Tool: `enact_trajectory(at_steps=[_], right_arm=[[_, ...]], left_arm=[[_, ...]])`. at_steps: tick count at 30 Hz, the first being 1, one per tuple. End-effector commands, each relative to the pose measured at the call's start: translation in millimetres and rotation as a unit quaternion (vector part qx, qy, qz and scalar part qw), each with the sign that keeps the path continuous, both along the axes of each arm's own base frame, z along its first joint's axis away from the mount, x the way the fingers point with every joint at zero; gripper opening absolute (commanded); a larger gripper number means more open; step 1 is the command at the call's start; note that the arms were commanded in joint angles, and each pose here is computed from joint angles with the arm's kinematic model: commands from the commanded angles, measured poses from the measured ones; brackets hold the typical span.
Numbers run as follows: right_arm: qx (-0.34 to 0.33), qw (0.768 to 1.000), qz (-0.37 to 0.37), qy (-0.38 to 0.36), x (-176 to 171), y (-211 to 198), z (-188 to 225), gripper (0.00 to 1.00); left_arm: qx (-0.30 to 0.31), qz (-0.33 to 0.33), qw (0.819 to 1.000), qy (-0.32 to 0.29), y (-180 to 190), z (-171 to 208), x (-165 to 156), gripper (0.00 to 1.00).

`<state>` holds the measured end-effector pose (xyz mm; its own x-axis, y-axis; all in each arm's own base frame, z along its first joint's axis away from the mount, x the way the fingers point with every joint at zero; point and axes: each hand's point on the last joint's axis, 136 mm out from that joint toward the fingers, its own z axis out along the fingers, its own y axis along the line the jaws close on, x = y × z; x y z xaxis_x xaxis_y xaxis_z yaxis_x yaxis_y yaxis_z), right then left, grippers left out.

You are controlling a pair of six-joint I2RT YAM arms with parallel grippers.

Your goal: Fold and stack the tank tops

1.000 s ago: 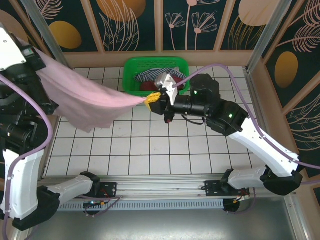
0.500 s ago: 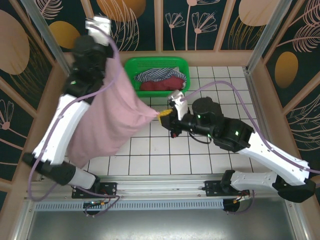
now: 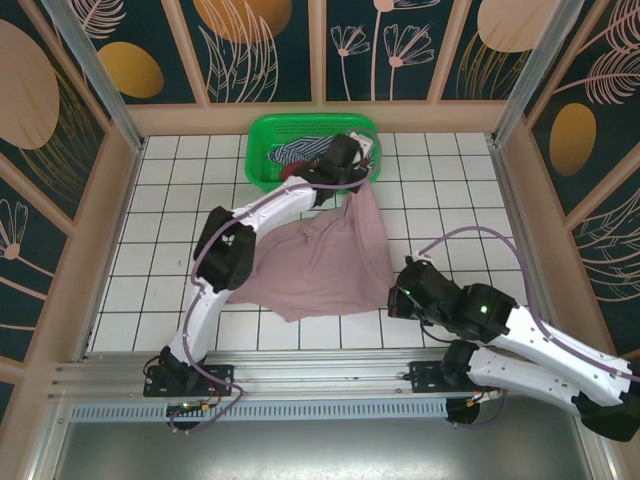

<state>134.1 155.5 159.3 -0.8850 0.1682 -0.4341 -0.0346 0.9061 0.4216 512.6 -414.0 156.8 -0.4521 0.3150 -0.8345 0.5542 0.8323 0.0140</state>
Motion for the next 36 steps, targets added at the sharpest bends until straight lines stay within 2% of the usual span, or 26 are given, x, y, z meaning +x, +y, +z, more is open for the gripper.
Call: enact_trajectory(at_steps=[1,6,9,14,21,23,25,27,28,31,32,35,36], right_arm=[[-0.016,0.996,-0.089,0.024,2.4,-27.5,-15.7,0.00],[-0.053,0.986,-0.155,0.033,6.8,-61.4,-27.2,0.00],[-0.051,0.978,-0.200,0.041,8.6,-75.9,-38.0,0.00],[-0.040,0.964,-0.256,0.053,6.4,-90.5,-53.2,0.00],[-0.059,0.961,-0.262,0.069,7.3,-92.1,-57.8,0.00],[-0.067,0.957,-0.273,0.077,6.5,-94.7,-58.4,0.05],[-0.073,0.946,-0.300,0.096,2.9,-98.8,-60.4,0.10],[-0.085,0.930,-0.339,0.110,-1.7,-107.5,-58.9,0.25],[-0.101,0.917,-0.366,0.118,-7.3,-117.2,-57.1,0.31],[-0.117,0.893,-0.422,0.101,-6.5,-133.7,-40.2,0.36],[-0.121,0.888,-0.433,0.096,-5.5,-137.3,-35.5,0.44],[-0.141,0.893,-0.421,0.078,4.0,-141.4,-26.3,0.48],[-0.139,0.904,-0.399,0.060,13.9,-137.6,-21.7,0.48]], left_arm=[[-0.060,-0.028,0.998,0.000,-29.1,26.7,-1.9,0.00],[-0.070,-0.053,0.996,0.024,-57.3,-1.1,-17.1,0.00],[-0.082,-0.066,0.994,0.031,-75.2,-14.4,-27.7,0.00],[-0.112,-0.068,0.991,0.041,-99.7,-32.4,-27.8,0.02],[-0.111,-0.061,0.991,0.050,-114.7,-62.4,-26.2,0.04],[-0.105,-0.056,0.992,0.044,-113.2,-61.5,-24.0,0.14],[-0.102,-0.059,0.992,0.038,-112.8,-51.3,-23.7,0.29],[-0.103,-0.064,0.992,0.031,-111.5,-33.0,-25.3,0.46],[-0.101,-0.065,0.992,0.029,-109.4,-24.4,-26.6,0.51],[-0.096,-0.058,0.993,0.033,-93.3,6.1,-28.4,0.64],[-0.094,-0.057,0.993,0.038,-88.2,13.6,-30.3,0.67],[-0.086,-0.051,0.993,0.069,-66.9,32.8,-41.6,0.77],[-0.079,-0.045,0.993,0.079,-56.4,38.6,-47.1,0.78]])
